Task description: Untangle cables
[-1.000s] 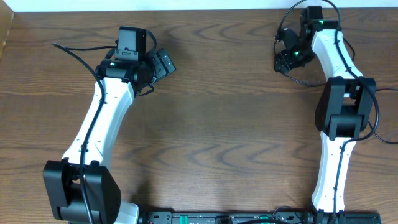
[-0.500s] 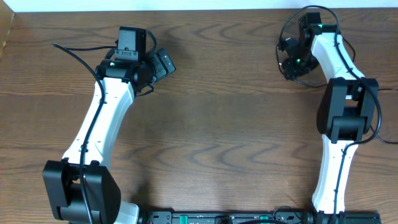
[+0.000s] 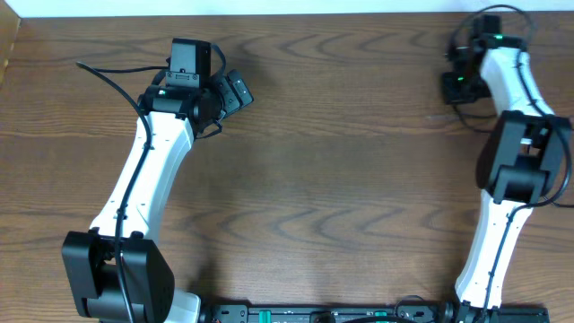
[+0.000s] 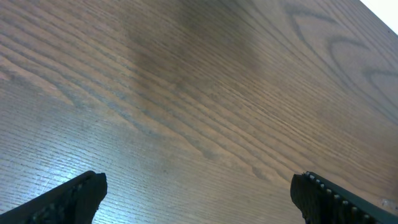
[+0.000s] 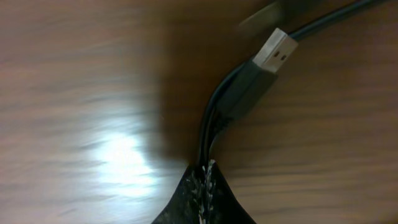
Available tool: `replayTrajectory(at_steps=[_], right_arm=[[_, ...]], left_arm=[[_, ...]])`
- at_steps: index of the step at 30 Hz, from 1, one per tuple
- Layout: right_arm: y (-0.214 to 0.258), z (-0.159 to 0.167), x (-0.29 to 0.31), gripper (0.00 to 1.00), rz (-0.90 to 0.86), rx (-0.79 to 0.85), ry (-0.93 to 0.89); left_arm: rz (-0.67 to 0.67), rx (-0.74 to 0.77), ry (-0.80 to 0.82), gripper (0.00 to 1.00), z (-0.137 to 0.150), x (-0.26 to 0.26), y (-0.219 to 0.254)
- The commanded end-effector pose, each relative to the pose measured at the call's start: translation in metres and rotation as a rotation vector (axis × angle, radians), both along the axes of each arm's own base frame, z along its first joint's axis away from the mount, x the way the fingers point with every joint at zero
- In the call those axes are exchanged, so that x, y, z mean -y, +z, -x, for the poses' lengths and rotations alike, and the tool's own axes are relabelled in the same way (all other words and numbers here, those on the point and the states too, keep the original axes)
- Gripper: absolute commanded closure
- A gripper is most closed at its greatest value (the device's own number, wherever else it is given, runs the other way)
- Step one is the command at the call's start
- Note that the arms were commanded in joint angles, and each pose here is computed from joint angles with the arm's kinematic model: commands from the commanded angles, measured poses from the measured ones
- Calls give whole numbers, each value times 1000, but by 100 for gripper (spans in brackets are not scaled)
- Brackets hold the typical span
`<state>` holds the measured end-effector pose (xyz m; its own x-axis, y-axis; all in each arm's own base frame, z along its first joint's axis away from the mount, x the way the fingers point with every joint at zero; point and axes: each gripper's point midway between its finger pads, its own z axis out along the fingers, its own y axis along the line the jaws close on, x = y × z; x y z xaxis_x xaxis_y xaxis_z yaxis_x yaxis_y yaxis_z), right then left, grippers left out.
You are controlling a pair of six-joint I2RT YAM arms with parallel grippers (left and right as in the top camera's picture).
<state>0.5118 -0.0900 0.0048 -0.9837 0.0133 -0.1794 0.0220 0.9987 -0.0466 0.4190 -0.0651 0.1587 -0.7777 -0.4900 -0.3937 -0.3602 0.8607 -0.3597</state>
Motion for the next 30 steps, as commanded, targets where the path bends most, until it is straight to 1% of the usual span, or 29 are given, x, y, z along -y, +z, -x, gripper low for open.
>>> replayTrajectory(at_steps=[1, 4, 5, 6, 8, 11, 14, 15, 16, 17, 19, 23, 24, 25, 26, 27, 29, 30], right_arm=[[14, -6, 71, 99, 13, 65, -286], [52, -11, 129, 99, 20, 174, -444], [62, -11, 144, 99, 20, 206, -488], [71, -12, 156, 99, 12, 236, -517], [89, -14, 182, 99, -42, 316, -549], [96, -12, 201, 99, -91, 368, -571], [96, -9, 206, 99, -93, 370, -574], [96, -10, 204, 93, -91, 367, -561], [95, -10, 201, 83, -93, 360, -555], [93, -10, 193, 63, -98, 342, -540], [93, -11, 177, 55, -116, 316, -476], [113, -7, 149, 51, -139, 295, -419], [139, -7, 129, 50, -157, 318, -359], [150, -7, 120, 50, -165, 329, -330], [179, -5, 99, 50, -179, 362, -261], [191, -3, 90, 50, -182, 376, -233], [238, 8, 56, 49, -198, 428, -170], [263, 18, 33, 46, -222, 450, -131]], left_arm=[[-8, -3, 7, 1, -1, -2, -1], [-8, -3, 8, 0, -1, -2, -1], [-7, -3, 8, 2, -1, -2, -1], [-8, -3, 7, 0, -1, -2, -1], [-8, -3, 8, 0, -1, -2, -1], [-8, -3, 7, 0, -1, -2, -1], [-8, -3, 8, 0, -1, -2, -1], [-8, -3, 7, 0, -1, -2, -1], [-8, -3, 8, 0, -1, -2, -1], [-8, -3, 7, 0, -1, -2, -1], [-8, -3, 8, 0, -1, -2, -1], [-8, -3, 7, 0, -1, -2, -1], [-8, -3, 7, 0, -1, -2, -1], [-7, -4, 8, 0, -1, -2, -1], [-8, -3, 7, 0, -1, -2, -1], [-7, -3, 8, 0, -1, -2, -1], [-8, -3, 7, 0, -1, -2, -1], [-7, -3, 8, 0, -1, -2, -1]])
